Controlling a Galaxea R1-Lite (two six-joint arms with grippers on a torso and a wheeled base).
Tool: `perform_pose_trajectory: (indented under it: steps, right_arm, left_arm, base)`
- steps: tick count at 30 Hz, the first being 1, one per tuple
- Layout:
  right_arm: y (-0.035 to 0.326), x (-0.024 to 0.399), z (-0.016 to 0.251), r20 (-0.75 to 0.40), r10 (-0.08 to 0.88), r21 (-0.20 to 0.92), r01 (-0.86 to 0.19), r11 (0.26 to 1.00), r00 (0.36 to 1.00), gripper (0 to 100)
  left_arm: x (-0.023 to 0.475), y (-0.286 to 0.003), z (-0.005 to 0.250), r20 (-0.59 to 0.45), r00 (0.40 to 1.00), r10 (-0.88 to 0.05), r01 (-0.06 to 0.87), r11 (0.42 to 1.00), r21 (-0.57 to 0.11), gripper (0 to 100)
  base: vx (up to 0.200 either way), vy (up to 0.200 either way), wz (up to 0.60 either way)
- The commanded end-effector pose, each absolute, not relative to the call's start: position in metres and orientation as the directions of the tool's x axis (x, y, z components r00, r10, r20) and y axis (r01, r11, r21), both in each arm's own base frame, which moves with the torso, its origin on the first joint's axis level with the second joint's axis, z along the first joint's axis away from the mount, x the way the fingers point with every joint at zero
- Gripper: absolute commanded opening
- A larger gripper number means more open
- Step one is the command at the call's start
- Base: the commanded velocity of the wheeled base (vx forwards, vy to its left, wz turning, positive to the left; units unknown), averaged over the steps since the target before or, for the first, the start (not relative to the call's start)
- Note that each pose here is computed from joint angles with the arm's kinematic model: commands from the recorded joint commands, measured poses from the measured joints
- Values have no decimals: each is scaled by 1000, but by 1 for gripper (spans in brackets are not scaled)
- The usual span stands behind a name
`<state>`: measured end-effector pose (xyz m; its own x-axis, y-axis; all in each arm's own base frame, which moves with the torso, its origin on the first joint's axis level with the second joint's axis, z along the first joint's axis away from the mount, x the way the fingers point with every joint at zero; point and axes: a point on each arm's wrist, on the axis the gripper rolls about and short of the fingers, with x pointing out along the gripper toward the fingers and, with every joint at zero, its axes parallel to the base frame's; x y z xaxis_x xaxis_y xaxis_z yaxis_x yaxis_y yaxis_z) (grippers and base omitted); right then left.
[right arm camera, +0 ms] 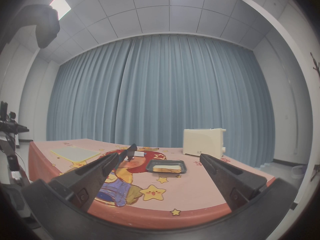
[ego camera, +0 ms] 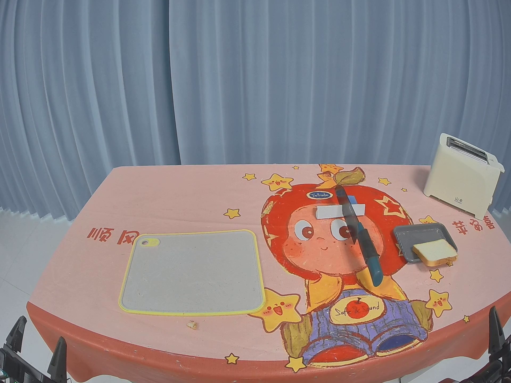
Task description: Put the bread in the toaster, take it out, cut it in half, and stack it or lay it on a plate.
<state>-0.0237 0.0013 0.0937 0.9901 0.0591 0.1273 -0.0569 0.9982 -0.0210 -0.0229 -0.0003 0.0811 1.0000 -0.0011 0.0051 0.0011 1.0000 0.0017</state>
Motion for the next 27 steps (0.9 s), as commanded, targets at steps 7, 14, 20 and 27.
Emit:
perform_pose_trajectory:
  steps: [7,14,20,27]
  right_arm:
    - [2,-18,122,92,95,139,-107,984,991,100]
    - [2,3,138,-37,101,317,-84,945,994,100]
    - [2,15,130,-152,106,474,-21,880,983,100]
    - [3,17,126,-176,149,583,-19,812,973,100]
  left_arm:
    - [-23,0,76,5,1000,-2,2,1000,2,100]
    - [-23,0,76,6,1000,-2,2,1000,2,100]
    - [-23,0,76,6,1000,-3,3,1000,2,100]
    - [-23,0,76,6,1000,-2,2,1000,2,100]
  base:
    - [0,0,0]
    - [0,0,0]
    - [0,0,0]
    - [0,0,0]
